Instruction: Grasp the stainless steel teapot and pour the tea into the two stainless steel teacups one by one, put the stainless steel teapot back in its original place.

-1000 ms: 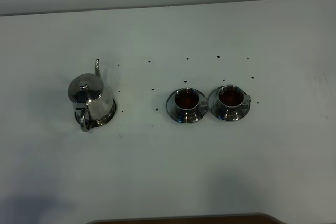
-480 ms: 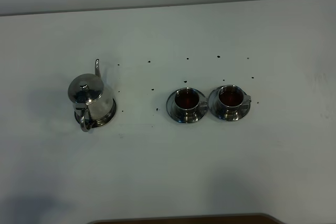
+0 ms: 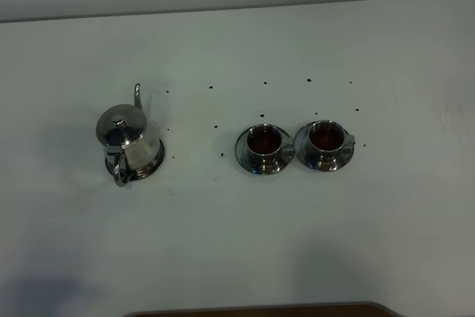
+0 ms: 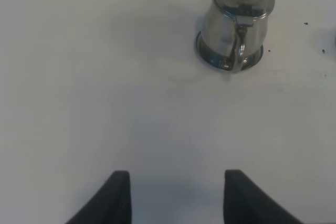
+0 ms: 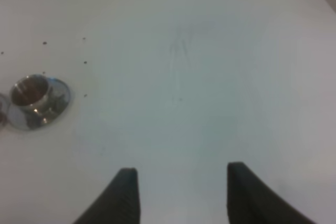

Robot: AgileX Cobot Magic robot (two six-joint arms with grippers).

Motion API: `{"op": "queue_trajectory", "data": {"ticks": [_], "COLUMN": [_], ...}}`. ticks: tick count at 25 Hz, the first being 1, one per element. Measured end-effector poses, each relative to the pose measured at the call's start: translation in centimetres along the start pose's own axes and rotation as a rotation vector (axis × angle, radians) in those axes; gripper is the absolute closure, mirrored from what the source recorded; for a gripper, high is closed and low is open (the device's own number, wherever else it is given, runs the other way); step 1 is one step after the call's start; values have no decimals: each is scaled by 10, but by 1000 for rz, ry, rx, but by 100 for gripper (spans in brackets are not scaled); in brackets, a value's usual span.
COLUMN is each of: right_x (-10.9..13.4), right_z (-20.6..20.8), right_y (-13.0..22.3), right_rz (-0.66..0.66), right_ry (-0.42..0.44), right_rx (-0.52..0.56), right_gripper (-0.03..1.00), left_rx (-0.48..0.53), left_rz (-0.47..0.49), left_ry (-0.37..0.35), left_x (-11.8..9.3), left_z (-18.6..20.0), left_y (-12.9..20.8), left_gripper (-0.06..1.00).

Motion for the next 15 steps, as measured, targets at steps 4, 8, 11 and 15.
{"op": "queue_trajectory", "data": {"ticks": [4,8,11,15], "right_x": [0,0,0,0], "right_z": [0,0,0,0], "right_y": [0,0,0,0], "right_rz": [0,0,0,0], "right_ry": [0,0,0,0], "right_rx": [0,0,0,0], "right_gripper": [57,57,57,57], "left_rx": [0,0,0,0], "left_rz": [0,0,0,0], "left_ry": [0,0,0,0], "left_x": [0,0,0,0], "left_z": [0,0,0,0], "left_y": [0,0,0,0], "left_gripper": [49,49,49,49]}}
Point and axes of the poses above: a point on each arm's last joint axis where the gripper is mounted, z pointing back along that axis away from the gripper, x along the wrist's bending axis when the last joint is at zero, y = z × x, the point moved 1 cm from there along -z, pointing out along that axis toward the gripper, and after that the axes turned 6 degrees about -z, right-handed, at the moved point
